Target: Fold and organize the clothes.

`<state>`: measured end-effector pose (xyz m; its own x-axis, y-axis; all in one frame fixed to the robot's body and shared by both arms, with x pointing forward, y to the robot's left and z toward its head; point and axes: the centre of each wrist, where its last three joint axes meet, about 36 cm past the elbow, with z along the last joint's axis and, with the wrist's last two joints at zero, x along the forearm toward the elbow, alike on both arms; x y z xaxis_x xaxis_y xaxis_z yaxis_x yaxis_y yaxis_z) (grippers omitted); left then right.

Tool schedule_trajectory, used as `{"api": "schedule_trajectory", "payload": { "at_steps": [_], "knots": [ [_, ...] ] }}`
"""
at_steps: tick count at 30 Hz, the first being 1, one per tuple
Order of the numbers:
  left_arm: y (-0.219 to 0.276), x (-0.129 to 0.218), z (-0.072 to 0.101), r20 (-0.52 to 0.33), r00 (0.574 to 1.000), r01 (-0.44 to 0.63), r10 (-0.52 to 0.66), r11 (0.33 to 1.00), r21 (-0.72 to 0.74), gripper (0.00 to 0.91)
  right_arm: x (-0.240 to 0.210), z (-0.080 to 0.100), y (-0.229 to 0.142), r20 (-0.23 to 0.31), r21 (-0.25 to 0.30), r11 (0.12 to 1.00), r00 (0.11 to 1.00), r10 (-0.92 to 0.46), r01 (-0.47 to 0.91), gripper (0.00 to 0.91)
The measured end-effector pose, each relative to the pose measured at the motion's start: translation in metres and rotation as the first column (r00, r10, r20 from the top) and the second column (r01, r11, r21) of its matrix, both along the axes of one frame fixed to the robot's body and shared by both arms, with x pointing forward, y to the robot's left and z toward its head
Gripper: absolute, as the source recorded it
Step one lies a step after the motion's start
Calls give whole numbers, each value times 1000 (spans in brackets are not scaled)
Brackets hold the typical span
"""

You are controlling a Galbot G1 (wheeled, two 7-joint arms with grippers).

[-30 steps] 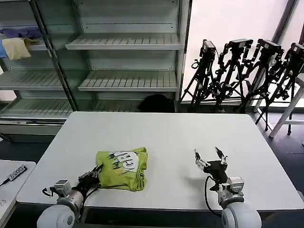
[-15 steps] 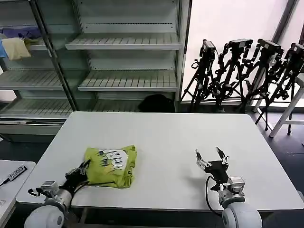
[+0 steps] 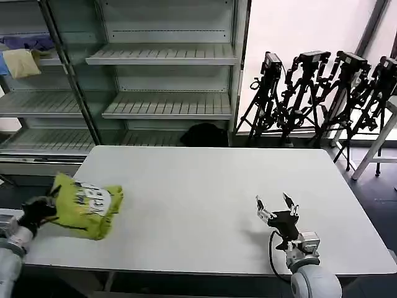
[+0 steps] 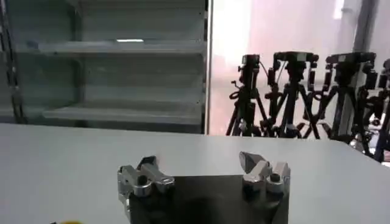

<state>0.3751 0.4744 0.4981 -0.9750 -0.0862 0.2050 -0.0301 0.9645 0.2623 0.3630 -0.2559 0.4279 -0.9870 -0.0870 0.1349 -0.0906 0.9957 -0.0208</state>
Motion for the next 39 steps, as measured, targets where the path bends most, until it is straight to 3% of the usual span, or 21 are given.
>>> {"api": "schedule_trajectory", "payload": {
  "at_steps": [5,9,13,20,30,31,32,39],
  "knots": [
    [-2,2,29,18,999,41,-43,994,101,0,-1,-6,-3,-4,3,1000,1000,-6,6,907],
    [-34,0,30,16,993,116,-120,978,174,0,-3,-9,-7,-4,3,1000,1000,-14,14,907],
    [-85,-1,11,-6,975,219,-222,954,207,0,-6,-15,-13,-12,1,1000,1000,-26,26,907],
    [-191,-5,-38,-42,917,397,-396,904,160,0,-11,-20,-16,-20,0,999,999,-42,42,907],
    [-294,0,-83,-49,862,506,-504,861,55,20,-16,-17,-9,-23,9,999,999,-31,32,907],
    [-300,0,-86,-52,860,509,-507,859,50,393,-16,-16,-8,-25,12,1000,999,-25,26,907],
    [-305,1,-88,-53,860,510,-508,859,45,907,-16,-14,-7,-26,15,1000,999,-19,20,907],
    [-330,7,-92,-43,860,510,-509,860,24,907,-14,6,6,-73,70,997,997,28,-23,907]
  ]
}}
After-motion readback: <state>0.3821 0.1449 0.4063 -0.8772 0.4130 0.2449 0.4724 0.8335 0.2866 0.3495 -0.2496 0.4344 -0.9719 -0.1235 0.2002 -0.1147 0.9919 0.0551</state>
